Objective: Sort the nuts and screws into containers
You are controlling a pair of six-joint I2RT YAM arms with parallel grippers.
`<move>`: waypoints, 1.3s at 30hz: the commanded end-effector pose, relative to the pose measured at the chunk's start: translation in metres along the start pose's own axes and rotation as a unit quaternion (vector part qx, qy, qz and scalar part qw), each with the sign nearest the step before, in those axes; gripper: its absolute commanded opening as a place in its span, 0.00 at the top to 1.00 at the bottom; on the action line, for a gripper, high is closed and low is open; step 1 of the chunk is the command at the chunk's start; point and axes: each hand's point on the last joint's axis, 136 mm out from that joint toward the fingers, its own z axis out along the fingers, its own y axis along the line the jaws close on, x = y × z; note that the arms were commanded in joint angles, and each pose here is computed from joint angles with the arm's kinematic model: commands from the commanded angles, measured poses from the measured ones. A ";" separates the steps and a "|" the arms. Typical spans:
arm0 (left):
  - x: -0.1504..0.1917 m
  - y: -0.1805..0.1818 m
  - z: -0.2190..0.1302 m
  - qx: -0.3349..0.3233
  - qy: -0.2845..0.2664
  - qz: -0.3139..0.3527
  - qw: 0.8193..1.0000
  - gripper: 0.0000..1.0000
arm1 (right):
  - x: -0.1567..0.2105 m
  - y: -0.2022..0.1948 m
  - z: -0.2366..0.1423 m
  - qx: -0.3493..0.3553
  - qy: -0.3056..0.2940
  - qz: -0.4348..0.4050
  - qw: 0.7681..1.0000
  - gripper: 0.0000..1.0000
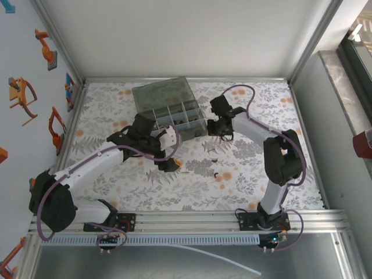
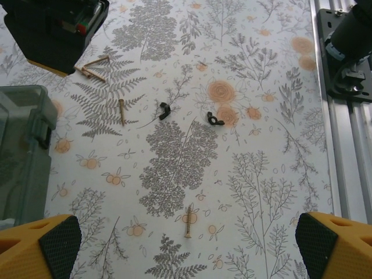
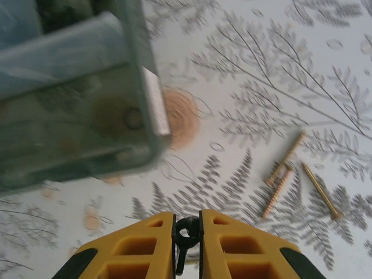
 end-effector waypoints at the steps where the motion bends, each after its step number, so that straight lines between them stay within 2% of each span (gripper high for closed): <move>1: -0.010 0.016 -0.012 -0.032 -0.014 0.004 0.999 0.03 | -0.033 0.035 0.008 -0.059 -0.035 -0.016 0.998 0.87; 10: -0.007 0.024 -0.018 -0.048 -0.017 -0.002 0.999 0.03 | -0.088 0.066 0.046 -0.103 -0.069 0.000 0.992 0.88; 15: -0.006 0.024 -0.018 -0.047 -0.016 -0.004 0.999 0.03 | -0.097 0.073 0.058 -0.108 -0.066 0.007 0.992 0.88; 17: -0.006 0.025 -0.018 -0.048 -0.016 -0.003 0.999 0.03 | -0.094 0.072 0.063 -0.104 -0.055 0.007 0.993 0.81; 20: -0.006 0.024 -0.018 -0.046 -0.017 -0.004 0.999 0.03 | -0.089 0.066 0.063 -0.092 -0.051 0.006 0.994 0.62; 22: -0.008 0.023 -0.018 -0.042 -0.020 -0.005 0.999 0.03 | -0.088 0.061 0.055 -0.080 -0.060 0.001 0.995 0.52; 24: -0.009 0.022 -0.018 -0.037 -0.023 -0.006 0.999 0.03 | -0.089 0.059 0.041 -0.076 -0.072 -0.008 0.994 0.47; 28: -0.011 0.018 -0.017 -0.025 -0.029 -0.009 0.999 0.03 | -0.083 0.050 -0.003 -0.061 -0.106 -0.014 0.992 0.47; 32: -0.015 0.004 -0.012 0.001 -0.035 -0.007 0.999 0.03 | -0.042 0.023 -0.029 -0.024 -0.093 -0.002 0.995 0.47; 39: -0.017 -0.022 0.001 0.055 -0.030 0.005 0.998 0.03 | 0.074 -0.011 -0.027 0.010 -0.015 -0.014 1.000 0.47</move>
